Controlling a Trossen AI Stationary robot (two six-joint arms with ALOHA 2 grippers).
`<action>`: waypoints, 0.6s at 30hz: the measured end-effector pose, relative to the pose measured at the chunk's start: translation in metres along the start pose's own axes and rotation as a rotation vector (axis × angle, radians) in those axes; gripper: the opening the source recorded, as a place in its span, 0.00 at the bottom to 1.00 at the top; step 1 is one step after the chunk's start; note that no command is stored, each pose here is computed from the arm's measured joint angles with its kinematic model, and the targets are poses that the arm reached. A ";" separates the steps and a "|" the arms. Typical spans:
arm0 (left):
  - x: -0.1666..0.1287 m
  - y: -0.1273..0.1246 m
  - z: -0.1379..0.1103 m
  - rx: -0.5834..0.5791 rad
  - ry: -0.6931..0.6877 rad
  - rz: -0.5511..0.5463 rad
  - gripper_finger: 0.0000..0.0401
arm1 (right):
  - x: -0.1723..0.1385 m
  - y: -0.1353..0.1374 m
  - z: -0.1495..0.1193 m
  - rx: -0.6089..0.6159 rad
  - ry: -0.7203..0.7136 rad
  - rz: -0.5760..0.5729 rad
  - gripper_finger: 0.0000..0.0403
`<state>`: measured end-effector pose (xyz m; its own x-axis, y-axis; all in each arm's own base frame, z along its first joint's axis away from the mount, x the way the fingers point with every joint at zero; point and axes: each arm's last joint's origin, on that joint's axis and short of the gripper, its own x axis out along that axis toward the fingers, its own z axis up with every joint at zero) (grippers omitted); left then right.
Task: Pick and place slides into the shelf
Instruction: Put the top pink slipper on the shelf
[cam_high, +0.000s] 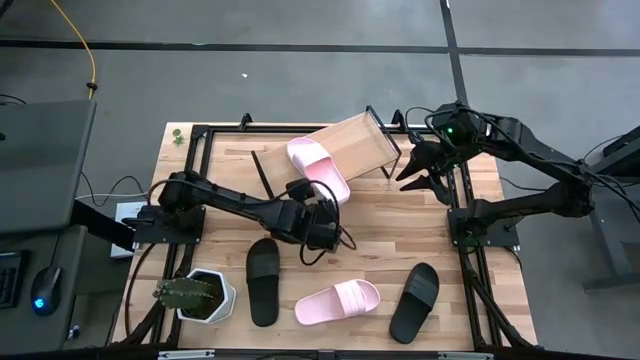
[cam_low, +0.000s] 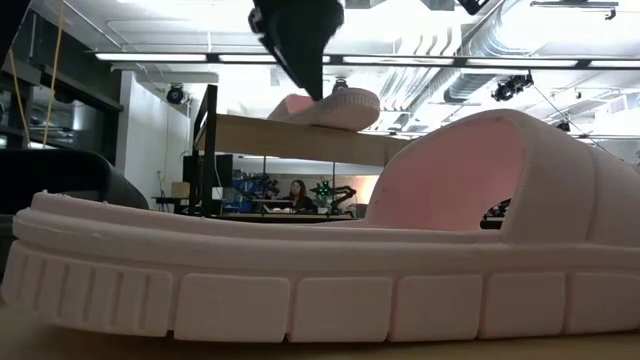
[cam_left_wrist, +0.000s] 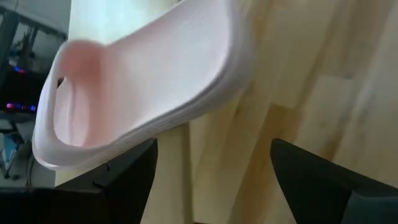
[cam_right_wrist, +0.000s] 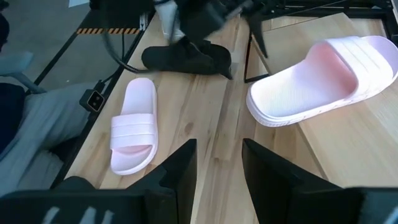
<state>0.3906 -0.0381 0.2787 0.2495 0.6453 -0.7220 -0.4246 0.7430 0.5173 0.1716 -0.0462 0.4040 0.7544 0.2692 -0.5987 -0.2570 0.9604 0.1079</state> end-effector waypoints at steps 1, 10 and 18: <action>-0.007 -0.001 0.001 0.002 -0.015 -0.005 0.75 | 0.000 0.000 0.000 0.000 0.000 0.000 0.30; -0.057 -0.013 0.004 0.033 -0.137 -0.042 0.74 | 0.005 -0.003 0.000 0.006 0.009 0.003 0.30; -0.076 -0.018 0.003 0.025 -0.193 -0.039 0.74 | 0.054 -0.023 -0.031 0.023 0.009 0.013 0.28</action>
<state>0.3821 -0.1000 0.3250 0.4289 0.6362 -0.6413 -0.3899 0.7707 0.5039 0.1999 -0.0562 0.3446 0.7458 0.2810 -0.6040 -0.2528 0.9582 0.1337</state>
